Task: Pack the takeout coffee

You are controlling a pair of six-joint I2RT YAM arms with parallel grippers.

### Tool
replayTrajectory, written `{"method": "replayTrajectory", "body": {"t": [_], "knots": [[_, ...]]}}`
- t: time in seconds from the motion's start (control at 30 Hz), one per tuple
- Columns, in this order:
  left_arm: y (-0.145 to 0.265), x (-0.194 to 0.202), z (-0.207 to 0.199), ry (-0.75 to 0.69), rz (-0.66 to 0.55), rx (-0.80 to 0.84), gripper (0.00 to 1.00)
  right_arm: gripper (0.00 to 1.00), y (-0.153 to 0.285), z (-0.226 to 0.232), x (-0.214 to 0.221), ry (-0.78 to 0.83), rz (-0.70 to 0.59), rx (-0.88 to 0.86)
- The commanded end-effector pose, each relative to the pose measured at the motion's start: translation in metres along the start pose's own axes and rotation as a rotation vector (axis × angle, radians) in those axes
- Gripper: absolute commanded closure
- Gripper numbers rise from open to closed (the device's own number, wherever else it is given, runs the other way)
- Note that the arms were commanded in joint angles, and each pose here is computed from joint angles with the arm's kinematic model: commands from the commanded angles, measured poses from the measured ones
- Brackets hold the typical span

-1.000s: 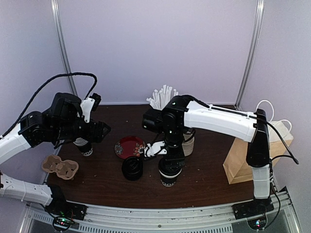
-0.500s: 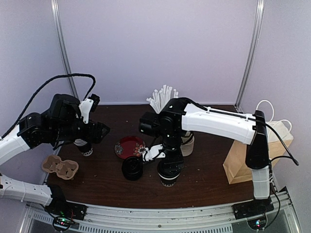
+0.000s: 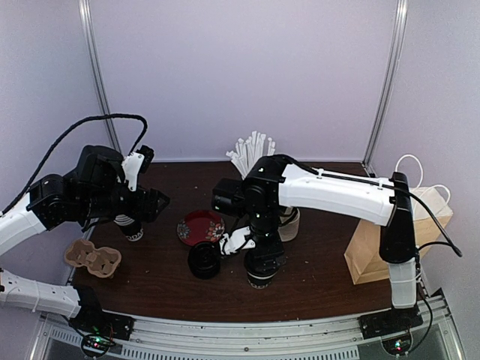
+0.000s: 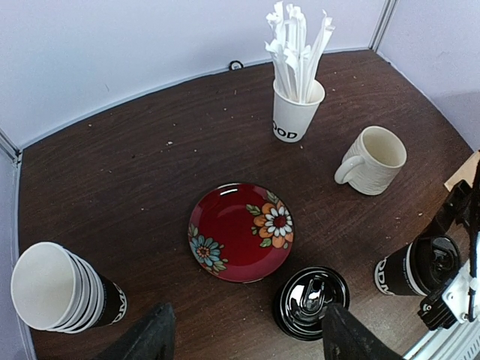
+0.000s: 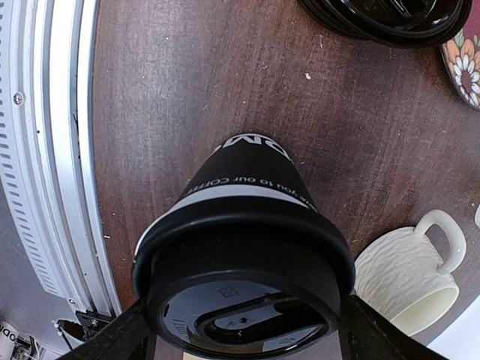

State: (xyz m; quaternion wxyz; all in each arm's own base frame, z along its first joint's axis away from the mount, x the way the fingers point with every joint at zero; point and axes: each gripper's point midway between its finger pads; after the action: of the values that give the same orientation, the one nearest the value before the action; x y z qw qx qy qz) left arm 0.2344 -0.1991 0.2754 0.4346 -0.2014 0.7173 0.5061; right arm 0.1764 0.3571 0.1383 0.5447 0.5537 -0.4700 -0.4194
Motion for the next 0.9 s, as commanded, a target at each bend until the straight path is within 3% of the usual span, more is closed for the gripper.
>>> {"method": "replayTrajectory", "body": {"t": [0.0,0.67,0.87], "knots": [[0.0,-0.008,-0.002,0.023,-0.033,0.012,0.3,0.1,0.002,0.001,0.003,0.013,0.017,0.018],[-0.02,-0.002,-0.011,0.019,0.031,0.015,0.29,0.07,0.043,-0.017,0.008,-0.021,-0.068,0.132],[-0.04,0.008,-0.033,0.077,0.111,0.098,0.3,0.06,0.079,-0.021,0.029,-0.092,-0.172,0.165]]}}
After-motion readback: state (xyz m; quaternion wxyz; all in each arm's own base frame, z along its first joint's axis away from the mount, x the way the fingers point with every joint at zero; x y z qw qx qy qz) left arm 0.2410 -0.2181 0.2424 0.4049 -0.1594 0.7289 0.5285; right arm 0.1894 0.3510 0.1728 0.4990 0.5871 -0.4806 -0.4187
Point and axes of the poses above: each gripper's point midway between its finger pads, its own y axis back along the fingers, its own z axis along the line the jaws close on, x = y × z, and after that the axes turned 2 degrees about y, right-handed
